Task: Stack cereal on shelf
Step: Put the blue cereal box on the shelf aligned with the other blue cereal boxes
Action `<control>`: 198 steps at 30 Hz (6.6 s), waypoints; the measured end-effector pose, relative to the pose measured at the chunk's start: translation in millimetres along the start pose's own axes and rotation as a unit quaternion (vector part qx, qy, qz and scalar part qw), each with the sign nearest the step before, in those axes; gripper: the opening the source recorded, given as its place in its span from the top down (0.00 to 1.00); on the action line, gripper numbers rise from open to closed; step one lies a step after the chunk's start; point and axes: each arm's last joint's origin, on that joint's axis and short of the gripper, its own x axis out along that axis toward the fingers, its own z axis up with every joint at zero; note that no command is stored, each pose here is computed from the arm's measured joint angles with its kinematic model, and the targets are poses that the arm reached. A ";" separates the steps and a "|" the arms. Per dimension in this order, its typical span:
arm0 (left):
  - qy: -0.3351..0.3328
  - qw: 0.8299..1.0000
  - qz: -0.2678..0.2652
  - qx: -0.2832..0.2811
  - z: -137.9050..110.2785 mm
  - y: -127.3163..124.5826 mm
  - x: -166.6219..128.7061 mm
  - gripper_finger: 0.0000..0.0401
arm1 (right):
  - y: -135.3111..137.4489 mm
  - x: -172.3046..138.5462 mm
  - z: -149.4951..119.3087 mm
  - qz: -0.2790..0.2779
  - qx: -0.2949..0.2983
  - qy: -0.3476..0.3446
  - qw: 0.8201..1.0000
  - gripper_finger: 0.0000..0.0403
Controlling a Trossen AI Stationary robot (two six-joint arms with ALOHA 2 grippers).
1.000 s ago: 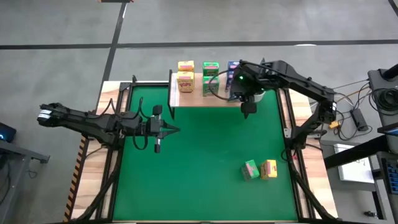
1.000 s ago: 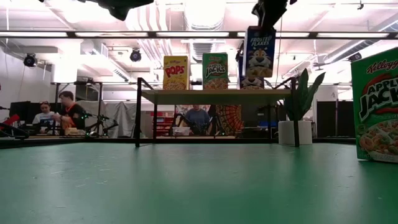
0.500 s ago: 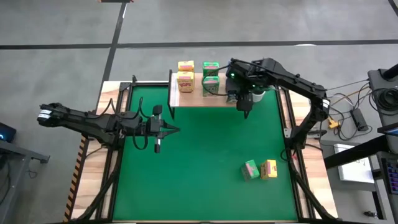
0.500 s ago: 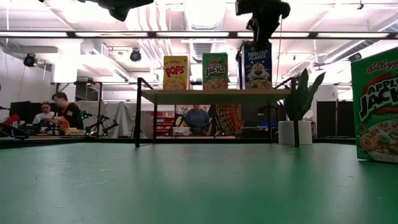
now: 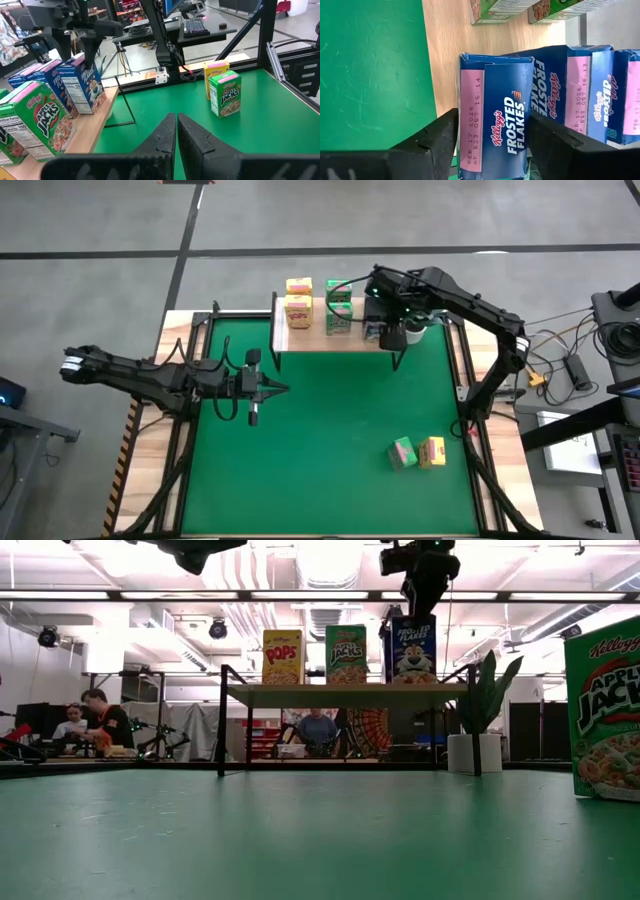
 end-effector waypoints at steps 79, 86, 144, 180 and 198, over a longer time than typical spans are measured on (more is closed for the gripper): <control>0.000 1.000 0.000 0.009 0.0 -0.1 0.0 1.00 | 1.5 -3.6 -35.5 -0.089 0.054 0.019 0.994 0.97; 0.000 1.000 0.000 0.009 0.0 0.0 0.0 1.00 | -0.4 -1.4 -32.0 -0.104 0.042 0.008 0.994 0.97; 0.000 1.000 0.000 0.000 0.0 -0.1 0.0 1.00 | 5.0 -12.7 -34.3 -0.092 0.094 -0.115 0.985 0.97; -0.004 1.000 0.001 -0.001 0.7 0.1 0.0 1.00 | 2.9 -5.7 -27.5 -0.089 0.112 -0.125 0.982 0.97; -0.004 1.000 0.001 -0.001 0.7 0.1 0.0 1.00 | 1.2 -13.5 -26.1 -0.092 0.124 -0.140 0.978 0.97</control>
